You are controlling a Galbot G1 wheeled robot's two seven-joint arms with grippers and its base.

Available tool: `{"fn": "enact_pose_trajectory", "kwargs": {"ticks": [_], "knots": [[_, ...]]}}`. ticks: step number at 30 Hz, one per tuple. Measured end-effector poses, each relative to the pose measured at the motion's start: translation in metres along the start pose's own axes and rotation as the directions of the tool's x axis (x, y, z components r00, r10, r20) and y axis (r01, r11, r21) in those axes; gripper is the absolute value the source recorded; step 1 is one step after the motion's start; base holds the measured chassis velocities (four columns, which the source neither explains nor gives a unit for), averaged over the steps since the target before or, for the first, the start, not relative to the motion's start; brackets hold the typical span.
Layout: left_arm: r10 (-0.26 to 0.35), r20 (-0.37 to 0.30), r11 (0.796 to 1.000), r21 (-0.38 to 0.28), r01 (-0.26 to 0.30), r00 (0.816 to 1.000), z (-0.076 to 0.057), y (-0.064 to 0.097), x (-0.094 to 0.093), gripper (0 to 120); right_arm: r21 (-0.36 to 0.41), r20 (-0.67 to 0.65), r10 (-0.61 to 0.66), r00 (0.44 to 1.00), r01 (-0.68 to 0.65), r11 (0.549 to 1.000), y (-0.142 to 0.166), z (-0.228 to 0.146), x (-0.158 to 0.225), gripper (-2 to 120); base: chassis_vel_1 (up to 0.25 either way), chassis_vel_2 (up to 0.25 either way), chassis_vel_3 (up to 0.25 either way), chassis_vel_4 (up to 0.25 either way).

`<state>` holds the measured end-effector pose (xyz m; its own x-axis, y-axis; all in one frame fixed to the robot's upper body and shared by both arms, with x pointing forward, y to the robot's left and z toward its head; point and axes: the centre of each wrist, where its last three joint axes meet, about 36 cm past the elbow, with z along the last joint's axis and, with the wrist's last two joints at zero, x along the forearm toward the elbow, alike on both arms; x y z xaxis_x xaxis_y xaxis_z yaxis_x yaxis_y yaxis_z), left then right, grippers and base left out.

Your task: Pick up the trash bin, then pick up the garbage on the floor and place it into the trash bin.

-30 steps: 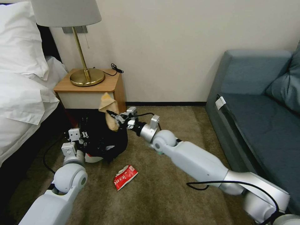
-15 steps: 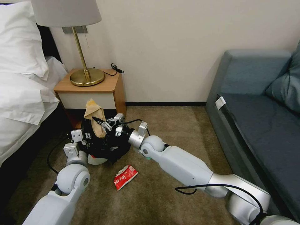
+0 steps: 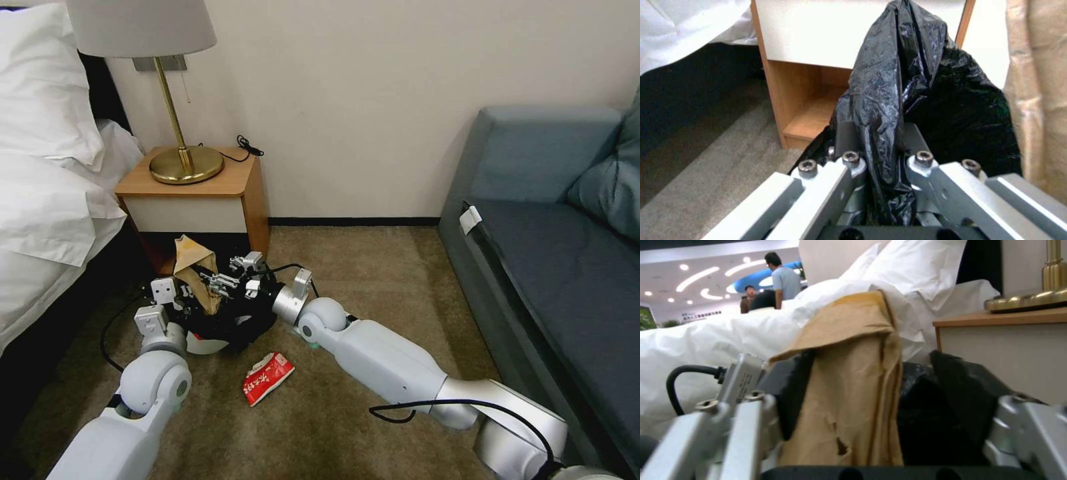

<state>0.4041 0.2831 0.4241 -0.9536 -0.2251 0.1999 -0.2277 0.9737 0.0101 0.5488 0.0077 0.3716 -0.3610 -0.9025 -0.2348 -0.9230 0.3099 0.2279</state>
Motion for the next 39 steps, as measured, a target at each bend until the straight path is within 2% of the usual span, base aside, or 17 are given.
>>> {"fn": "enact_pose_trajectory", "kwargs": {"ticks": [3,5,8,10,16,27,32,33,35,36,39], "knots": [[0.0,0.0,1.0,0.0,0.0,1.0,0.0,0.0,0.0,5,0.002,-0.003,0.0,1.0,0.0,1.0,-0.001,-0.001,0.0,76,0.0,0.0,0.0,0.0],[0.001,0.001,1.0,0.0,-0.001,1.0,0.0,0.002,-0.001,5,0.005,-0.018,-0.004,1.0,0.004,1.0,-0.003,0.0,0.0,88,0.0,0.0,0.0,0.0],[0.002,0.004,1.0,0.002,-0.002,1.0,-0.003,0.002,-0.003,5,0.009,-0.033,-0.004,0.999,0.004,1.0,-0.006,0.003,0.0,93,0.0,0.0,0.0,0.0],[0.004,0.008,1.0,0.008,-0.005,1.0,-0.006,0.003,-0.004,5,0.025,-0.064,0.007,0.998,-0.006,1.0,-0.015,0.016,0.001,99,0.0,0.0,0.0,0.0],[0.002,0.008,1.0,0.012,-0.002,1.0,-0.007,0.005,-0.003,5,0.048,-0.079,0.013,0.997,-0.009,0.999,-0.025,0.026,-0.001,100,0.0,0.0,0.0,0.0],[-0.001,0.0,1.0,0.001,0.001,1.0,-0.001,0.009,-0.002,5,0.072,-0.094,-0.001,0.996,0.008,0.997,-0.044,0.0,0.003,100,0.0,0.0,0.0,0.0],[0.0,0.004,1.0,0.0,0.0,1.0,-0.001,0.01,-0.003,5,0.094,-0.121,0.001,0.993,0.01,0.996,-0.051,-0.005,0.012,100,0.0,0.0,0.0,0.0],[-0.001,0.005,1.0,-0.001,0.001,1.0,-0.002,0.01,-0.004,5,0.123,-0.144,-0.003,0.99,0.021,0.992,-0.054,-0.007,0.014,100,0.0,0.0,0.0,0.0],[-0.001,0.004,1.0,-0.001,0.001,1.0,-0.002,0.011,-0.004,5,0.132,-0.151,-0.004,0.988,0.024,0.991,-0.055,-0.008,0.015,100,0.0,0.0,0.0,0.0],[-0.001,0.004,1.0,-0.001,0.001,1.0,-0.001,0.011,-0.005,5,0.167,-0.192,-0.003,0.981,0.036,0.985,-0.06,-0.011,0.02,100,0.0,0.0,0.0,0.0],[0.0,0.005,1.0,-0.001,0.0,1.0,-0.001,0.011,-0.005,5,0.195,-0.23,0.005,0.973,0.041,0.98,-0.064,-0.015,0.023,100,0.0,0.0,0.0,0.0]]}}
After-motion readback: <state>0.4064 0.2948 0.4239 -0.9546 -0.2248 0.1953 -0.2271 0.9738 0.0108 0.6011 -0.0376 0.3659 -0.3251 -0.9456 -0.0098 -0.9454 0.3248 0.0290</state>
